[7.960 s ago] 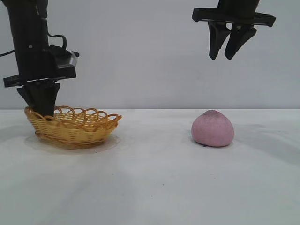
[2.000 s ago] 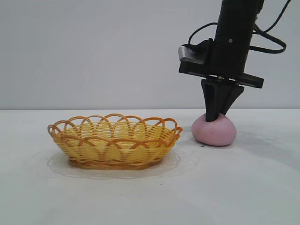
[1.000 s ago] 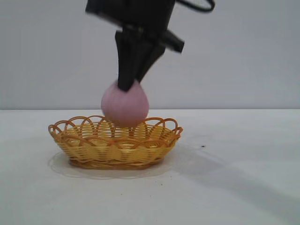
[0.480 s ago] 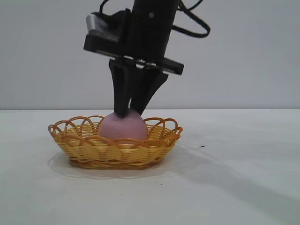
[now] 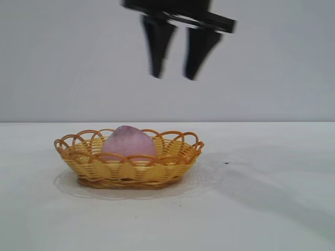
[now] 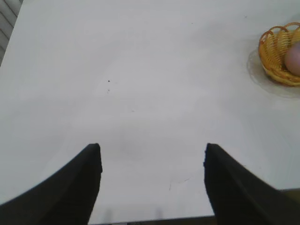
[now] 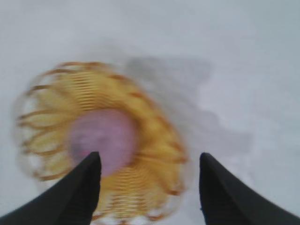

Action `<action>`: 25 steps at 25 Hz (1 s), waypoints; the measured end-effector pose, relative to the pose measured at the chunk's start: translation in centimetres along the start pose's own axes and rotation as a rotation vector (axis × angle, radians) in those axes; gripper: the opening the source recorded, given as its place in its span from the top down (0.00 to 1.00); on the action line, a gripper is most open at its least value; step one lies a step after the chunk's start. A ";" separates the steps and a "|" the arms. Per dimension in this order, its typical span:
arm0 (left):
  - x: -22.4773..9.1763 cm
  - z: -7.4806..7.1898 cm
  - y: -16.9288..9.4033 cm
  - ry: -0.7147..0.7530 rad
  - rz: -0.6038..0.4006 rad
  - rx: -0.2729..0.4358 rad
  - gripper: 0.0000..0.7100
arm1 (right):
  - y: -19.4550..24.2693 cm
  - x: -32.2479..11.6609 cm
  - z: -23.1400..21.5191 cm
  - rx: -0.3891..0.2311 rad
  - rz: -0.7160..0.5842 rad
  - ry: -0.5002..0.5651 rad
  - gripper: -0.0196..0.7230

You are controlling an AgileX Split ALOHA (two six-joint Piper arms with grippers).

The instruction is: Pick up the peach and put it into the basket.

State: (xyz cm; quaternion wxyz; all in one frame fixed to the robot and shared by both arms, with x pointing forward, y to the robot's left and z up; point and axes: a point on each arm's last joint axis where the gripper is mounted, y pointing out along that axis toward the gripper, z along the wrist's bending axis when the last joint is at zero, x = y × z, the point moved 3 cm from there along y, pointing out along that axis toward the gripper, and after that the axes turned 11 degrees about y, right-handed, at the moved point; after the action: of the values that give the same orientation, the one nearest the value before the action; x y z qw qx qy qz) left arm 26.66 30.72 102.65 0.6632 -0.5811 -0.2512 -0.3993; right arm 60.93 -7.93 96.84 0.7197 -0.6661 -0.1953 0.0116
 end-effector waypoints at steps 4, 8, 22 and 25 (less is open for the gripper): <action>0.0 0.0 0.0 0.000 0.000 0.000 0.42 | 1.8 0.1 -6.7 -0.082 -0.001 0.188 0.44; 0.0 0.0 0.0 0.000 0.000 0.000 0.42 | 2.6 0.0 -10.9 -0.105 -0.031 0.308 0.44; -0.2 0.0 -0.5 -0.003 -0.042 0.008 0.42 | 0.0 -1.5 -22.2 -0.180 -0.095 0.570 0.44; -0.3 0.0 -0.6 -0.004 -0.053 0.009 0.42 | -4.7 -1.2 -21.8 -0.171 -0.211 0.573 0.44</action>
State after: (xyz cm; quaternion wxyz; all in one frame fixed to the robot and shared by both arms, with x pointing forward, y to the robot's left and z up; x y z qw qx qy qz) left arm 26.00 30.75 102.79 0.6544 -0.5720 -0.2697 -0.4145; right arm 65.14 -29.63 100.25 0.6839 -0.6766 -0.0527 -0.2677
